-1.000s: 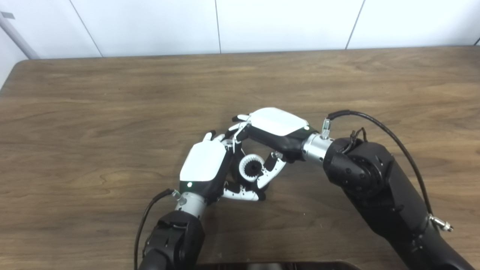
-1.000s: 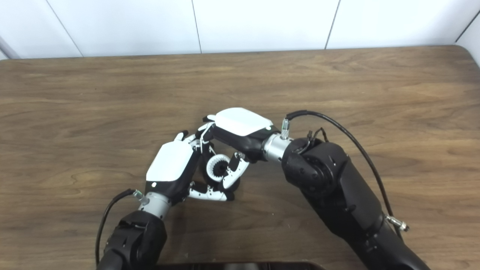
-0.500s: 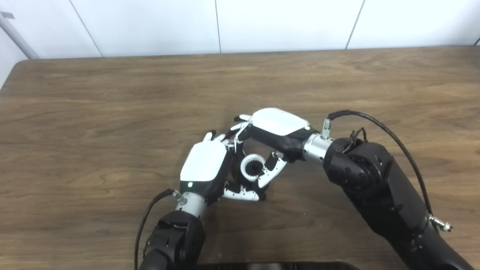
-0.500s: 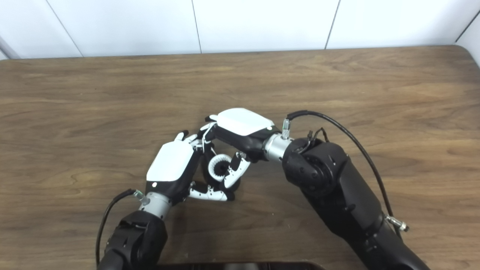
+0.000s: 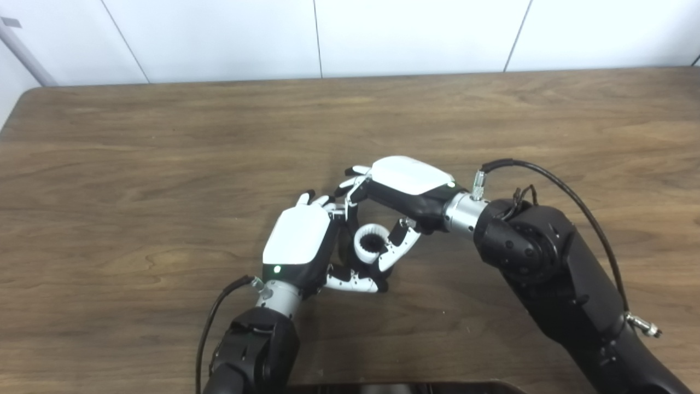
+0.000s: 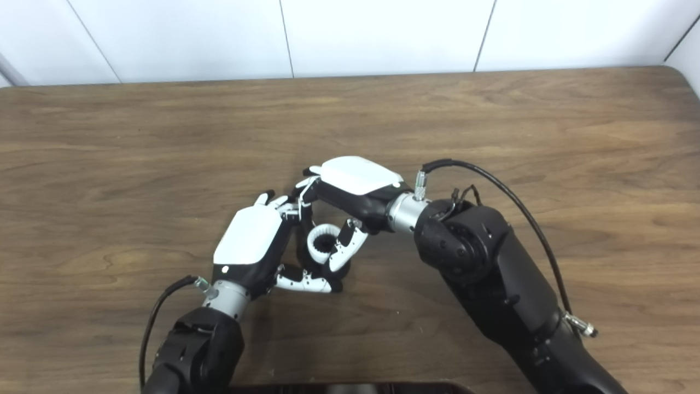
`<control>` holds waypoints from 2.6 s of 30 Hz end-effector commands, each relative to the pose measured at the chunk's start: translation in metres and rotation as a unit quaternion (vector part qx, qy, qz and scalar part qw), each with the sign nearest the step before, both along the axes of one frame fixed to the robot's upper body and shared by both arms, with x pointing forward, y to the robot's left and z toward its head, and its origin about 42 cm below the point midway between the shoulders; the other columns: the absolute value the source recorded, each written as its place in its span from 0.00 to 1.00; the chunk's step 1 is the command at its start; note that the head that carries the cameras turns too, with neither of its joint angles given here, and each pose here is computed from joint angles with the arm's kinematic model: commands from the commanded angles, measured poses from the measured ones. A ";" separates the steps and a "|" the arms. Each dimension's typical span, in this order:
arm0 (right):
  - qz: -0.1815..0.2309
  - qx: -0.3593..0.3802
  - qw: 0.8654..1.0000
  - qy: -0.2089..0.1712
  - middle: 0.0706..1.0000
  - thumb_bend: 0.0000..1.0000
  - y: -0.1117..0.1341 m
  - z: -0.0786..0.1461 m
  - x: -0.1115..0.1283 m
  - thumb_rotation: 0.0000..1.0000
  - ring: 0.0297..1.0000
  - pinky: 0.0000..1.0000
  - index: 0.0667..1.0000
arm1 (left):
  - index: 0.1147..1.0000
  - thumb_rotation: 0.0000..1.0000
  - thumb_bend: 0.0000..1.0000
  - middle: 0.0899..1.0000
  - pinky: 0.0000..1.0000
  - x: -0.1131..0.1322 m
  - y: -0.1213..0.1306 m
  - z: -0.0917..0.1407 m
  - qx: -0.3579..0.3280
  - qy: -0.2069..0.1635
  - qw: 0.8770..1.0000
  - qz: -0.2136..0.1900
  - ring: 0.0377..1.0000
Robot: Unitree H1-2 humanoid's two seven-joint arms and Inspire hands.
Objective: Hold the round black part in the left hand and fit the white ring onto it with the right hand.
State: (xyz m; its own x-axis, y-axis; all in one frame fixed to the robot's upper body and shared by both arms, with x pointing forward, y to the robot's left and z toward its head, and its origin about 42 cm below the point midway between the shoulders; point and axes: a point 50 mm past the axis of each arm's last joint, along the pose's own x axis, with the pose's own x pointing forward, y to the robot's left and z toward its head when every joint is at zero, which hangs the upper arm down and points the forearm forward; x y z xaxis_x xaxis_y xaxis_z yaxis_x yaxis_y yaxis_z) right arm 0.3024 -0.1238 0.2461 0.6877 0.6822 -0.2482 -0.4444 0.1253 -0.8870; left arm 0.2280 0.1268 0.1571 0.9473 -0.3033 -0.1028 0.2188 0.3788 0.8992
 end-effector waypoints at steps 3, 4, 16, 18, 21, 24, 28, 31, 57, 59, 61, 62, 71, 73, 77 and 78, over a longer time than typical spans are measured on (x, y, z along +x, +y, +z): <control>0.001 0.012 0.999 -0.030 0.85 0.52 0.000 0.008 0.003 0.13 0.97 0.93 0.45 | 0.41 0.05 0.52 0.75 1.00 -0.004 -0.002 -0.003 0.003 0.018 1.000 -0.010 0.91; 0.000 0.013 0.999 -0.030 0.85 0.52 0.001 0.008 0.002 0.13 0.97 0.93 0.45 | 0.41 0.05 0.52 0.75 1.00 -0.004 -0.002 -0.003 0.003 0.018 1.000 -0.011 0.91; 0.000 0.011 1.000 -0.029 0.85 0.52 0.000 0.005 0.002 0.13 0.96 0.93 0.45 | 0.41 0.05 0.52 0.75 1.00 -0.003 -0.002 -0.003 0.004 0.017 1.000 -0.011 0.90; 0.001 0.009 0.999 -0.031 0.85 0.52 0.000 0.006 0.002 0.13 0.96 0.92 0.45 | 0.41 0.05 0.52 0.75 1.00 -0.003 -0.002 -0.003 0.005 0.017 1.000 -0.012 0.90; 0.001 0.008 0.999 -0.031 0.84 0.52 0.000 0.006 0.002 0.14 0.96 0.92 0.45 | 0.41 0.05 0.52 0.75 1.00 -0.003 -0.002 -0.002 0.005 0.016 1.000 -0.012 0.90; 0.004 0.006 0.999 -0.032 0.84 0.52 -0.001 0.007 0.003 0.14 0.96 0.92 0.45 | 0.41 0.05 0.52 0.75 1.00 -0.003 -0.002 -0.002 0.003 0.017 1.000 -0.012 0.90; 0.007 0.007 1.000 -0.029 0.85 0.52 -0.002 0.007 0.003 0.14 0.96 0.92 0.45 | 0.41 0.05 0.52 0.76 1.00 -0.003 -0.003 -0.002 0.005 0.019 1.000 -0.012 0.90; 0.011 0.002 1.000 -0.028 0.86 0.52 -0.003 0.008 0.003 0.15 0.97 0.93 0.46 | 0.41 0.05 0.52 0.76 1.00 -0.003 -0.002 -0.002 0.005 0.019 1.000 -0.012 0.91; 0.014 0.001 0.999 -0.030 0.87 0.95 -0.005 0.011 0.005 0.24 0.97 0.93 0.59 | 0.41 0.05 0.52 0.76 1.00 -0.001 -0.001 -0.001 0.008 0.017 1.000 -0.010 0.90; 0.012 0.002 0.999 -0.033 0.87 0.94 -0.005 0.014 0.005 0.24 0.97 0.93 0.59 | 0.41 0.05 0.52 0.76 1.00 -0.001 -0.001 -0.001 0.010 0.016 1.000 -0.010 0.91; 0.009 0.003 0.999 -0.040 0.87 0.95 -0.006 0.017 0.006 0.25 0.97 0.93 0.59 | 0.41 0.05 0.52 0.76 1.00 -0.001 -0.001 -0.001 0.007 0.016 1.000 -0.010 0.90; 0.007 0.004 0.999 -0.044 0.86 0.96 -0.007 0.018 0.007 0.25 0.97 0.92 0.59 | 0.41 0.05 0.52 0.76 1.00 -0.001 -0.001 -0.001 0.006 0.015 1.000 -0.010 0.90; -0.027 0.017 0.998 -0.053 0.87 0.94 -0.025 0.038 0.019 0.27 0.97 0.93 0.60 | 0.41 0.05 0.52 0.76 1.00 -0.001 0.000 -0.002 0.008 0.017 1.000 -0.009 0.91; -0.031 0.020 0.998 -0.058 0.87 0.94 -0.028 0.042 0.022 0.28 0.97 0.93 0.60 | 0.41 0.05 0.52 0.76 1.00 -0.001 0.000 -0.002 0.011 0.017 1.000 -0.009 0.91; -0.045 0.022 0.997 -0.066 0.86 0.98 -0.034 0.048 0.026 0.29 0.96 0.89 0.59 | 0.41 0.05 0.52 0.76 1.00 -0.001 0.001 -0.002 0.012 0.016 1.000 -0.010 0.91; -0.050 0.023 0.996 -0.068 0.86 0.98 -0.037 0.050 0.026 0.29 0.96 0.89 0.59 | 0.41 0.05 0.52 0.76 1.00 -0.001 0.001 -0.002 0.011 0.015 1.000 -0.011 0.91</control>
